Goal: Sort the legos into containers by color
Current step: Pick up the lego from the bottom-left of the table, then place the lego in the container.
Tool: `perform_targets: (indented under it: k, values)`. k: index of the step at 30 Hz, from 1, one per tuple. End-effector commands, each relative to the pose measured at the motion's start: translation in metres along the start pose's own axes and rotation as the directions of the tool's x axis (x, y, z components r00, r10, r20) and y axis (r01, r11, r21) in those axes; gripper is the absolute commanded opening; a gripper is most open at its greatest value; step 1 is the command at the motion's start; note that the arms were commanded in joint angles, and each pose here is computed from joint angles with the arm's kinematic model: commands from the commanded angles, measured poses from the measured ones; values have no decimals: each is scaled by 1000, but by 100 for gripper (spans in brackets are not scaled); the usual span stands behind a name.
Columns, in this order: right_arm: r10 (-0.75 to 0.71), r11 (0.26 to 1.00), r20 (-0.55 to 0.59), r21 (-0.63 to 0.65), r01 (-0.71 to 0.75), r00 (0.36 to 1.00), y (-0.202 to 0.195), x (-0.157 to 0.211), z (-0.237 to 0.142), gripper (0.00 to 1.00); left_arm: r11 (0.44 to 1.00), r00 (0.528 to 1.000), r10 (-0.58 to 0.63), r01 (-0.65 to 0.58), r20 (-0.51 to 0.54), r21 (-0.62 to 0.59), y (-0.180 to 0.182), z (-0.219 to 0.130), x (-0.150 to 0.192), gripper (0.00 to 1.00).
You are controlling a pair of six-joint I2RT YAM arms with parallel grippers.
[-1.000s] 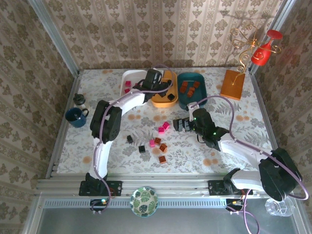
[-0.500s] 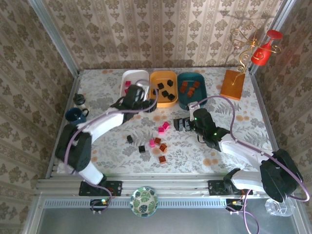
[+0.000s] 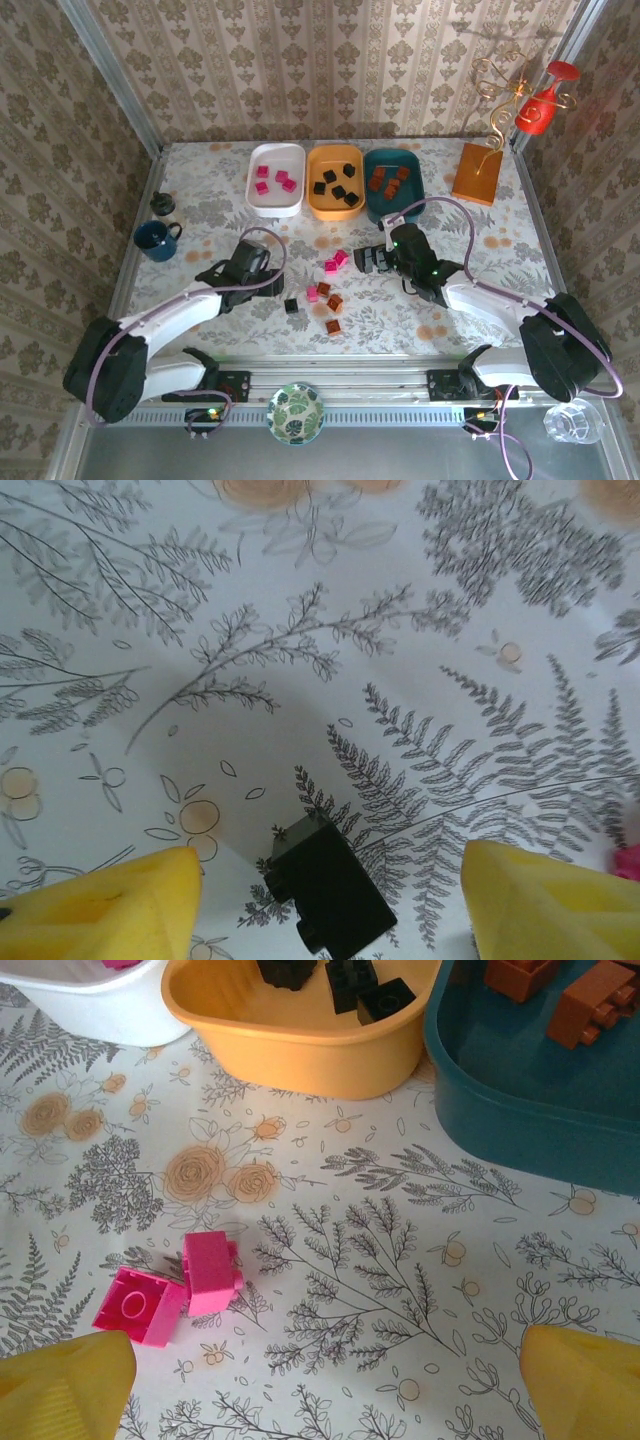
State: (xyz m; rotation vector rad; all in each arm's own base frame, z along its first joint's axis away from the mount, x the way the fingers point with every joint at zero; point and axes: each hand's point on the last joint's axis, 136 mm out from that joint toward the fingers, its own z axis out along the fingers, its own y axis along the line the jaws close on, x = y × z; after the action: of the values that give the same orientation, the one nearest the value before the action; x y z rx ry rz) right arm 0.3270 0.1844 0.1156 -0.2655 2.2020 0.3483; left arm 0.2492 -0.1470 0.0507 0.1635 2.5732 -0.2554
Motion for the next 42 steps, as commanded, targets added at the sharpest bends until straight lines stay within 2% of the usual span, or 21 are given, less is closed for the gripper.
perform_targets:
  k: [1,9,14,18,23,27,35,42]
  values:
    - [11,1000,49,-13,-11,999,5,-16,-5,100,999,999,-43,43,-15,30,-10,10,-1,65]
    - [4,1000,64,-11,-3,998,5,-20,-11,100,1000,1000,-11,11,-26,7,-18,26,0,48]
    - [3,1000,58,-10,-2,998,5,-19,-10,100,999,999,44,-44,5,-17,-29,29,-8,33]
    - [3,1000,55,-11,-2,998,5,-18,-9,100,995,992,98,-99,73,6,-51,23,-30,27]
    - [5,1000,67,-5,-4,998,3,-20,-12,100,990,971,121,-134,206,50,-82,8,-81,25]
    - [10,1000,90,4,-10,996,1,-23,-15,100,983,940,150,-176,305,60,-105,6,-139,25]
    - [7,1000,100,16,-9,995,-1,-25,-19,100,980,929,140,-179,341,85,-129,62,-247,25]
    - [6,1000,100,19,-8,995,-2,-25,-19,100,987,930,137,-158,342,35,-123,122,-324,27]
